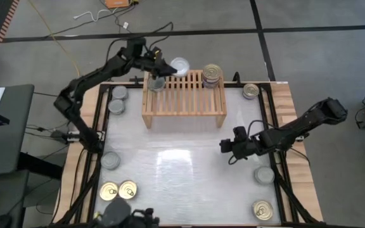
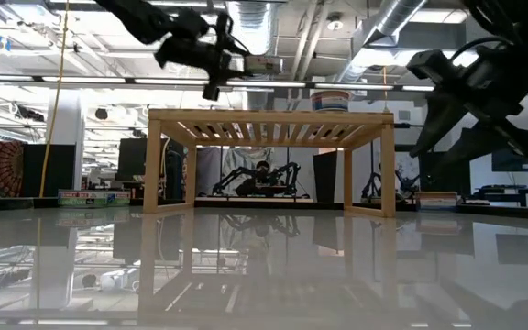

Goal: Stack canned seafood by type on shelf
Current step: Stack the green tuna can on top of the other green tuna can on the shelf

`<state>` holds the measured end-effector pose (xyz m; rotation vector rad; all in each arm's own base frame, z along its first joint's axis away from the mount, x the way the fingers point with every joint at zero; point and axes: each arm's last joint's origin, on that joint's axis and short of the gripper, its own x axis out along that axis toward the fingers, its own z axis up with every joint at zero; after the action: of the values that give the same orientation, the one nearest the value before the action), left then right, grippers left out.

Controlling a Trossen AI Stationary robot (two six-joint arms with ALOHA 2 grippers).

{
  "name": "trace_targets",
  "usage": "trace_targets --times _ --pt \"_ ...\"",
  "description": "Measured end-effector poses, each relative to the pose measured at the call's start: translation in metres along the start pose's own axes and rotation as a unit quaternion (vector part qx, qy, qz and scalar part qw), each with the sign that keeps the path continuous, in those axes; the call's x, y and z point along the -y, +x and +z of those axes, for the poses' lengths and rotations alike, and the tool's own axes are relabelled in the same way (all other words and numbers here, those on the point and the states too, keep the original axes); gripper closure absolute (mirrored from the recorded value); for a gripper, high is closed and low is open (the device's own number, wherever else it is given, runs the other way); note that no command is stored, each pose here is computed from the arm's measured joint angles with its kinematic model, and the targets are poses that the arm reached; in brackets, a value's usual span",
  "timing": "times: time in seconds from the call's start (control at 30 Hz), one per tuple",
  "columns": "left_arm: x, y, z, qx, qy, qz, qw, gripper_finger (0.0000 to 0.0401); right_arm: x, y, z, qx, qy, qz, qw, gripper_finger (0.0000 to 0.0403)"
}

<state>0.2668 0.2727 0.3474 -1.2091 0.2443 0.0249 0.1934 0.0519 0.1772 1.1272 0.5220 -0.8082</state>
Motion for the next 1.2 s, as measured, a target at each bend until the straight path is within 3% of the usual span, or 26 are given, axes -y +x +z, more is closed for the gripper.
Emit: trace_targets --times 0.27,0.5,0.7,0.8,0.97,1.2 --pt "-0.012 0.004 -0.001 -0.029 -0.002 0.04 0.999 0.0264 0.0 0.002 0.004 0.005 0.008 -0.005 1.0 0.0226" --pt "-0.008 -0.003 -0.002 -0.021 0.01 0.049 0.999 0.0263 0.0 0.002 0.004 0.005 0.005 -0.006 1.0 0.0226" --pt "0.014 -0.034 -0.008 -0.004 0.045 0.057 0.997 0.0262 0.0 0.002 0.004 0.005 0.004 -0.006 1.0 0.0226" --pt "0.022 -0.056 -0.016 0.006 0.067 0.088 0.994 0.0262 0.0 0.002 0.004 0.005 0.004 -0.006 1.0 0.0226" --pt "0.013 -0.092 -0.032 0.035 0.047 0.155 0.986 0.0261 0.0 0.002 0.004 0.005 -0.008 -0.005 1.0 0.0226" --pt "-0.009 -0.107 -0.059 0.052 0.025 0.164 0.985 0.026 0.0 0.002 0.004 0.005 -0.009 -0.005 1.0 0.0226"
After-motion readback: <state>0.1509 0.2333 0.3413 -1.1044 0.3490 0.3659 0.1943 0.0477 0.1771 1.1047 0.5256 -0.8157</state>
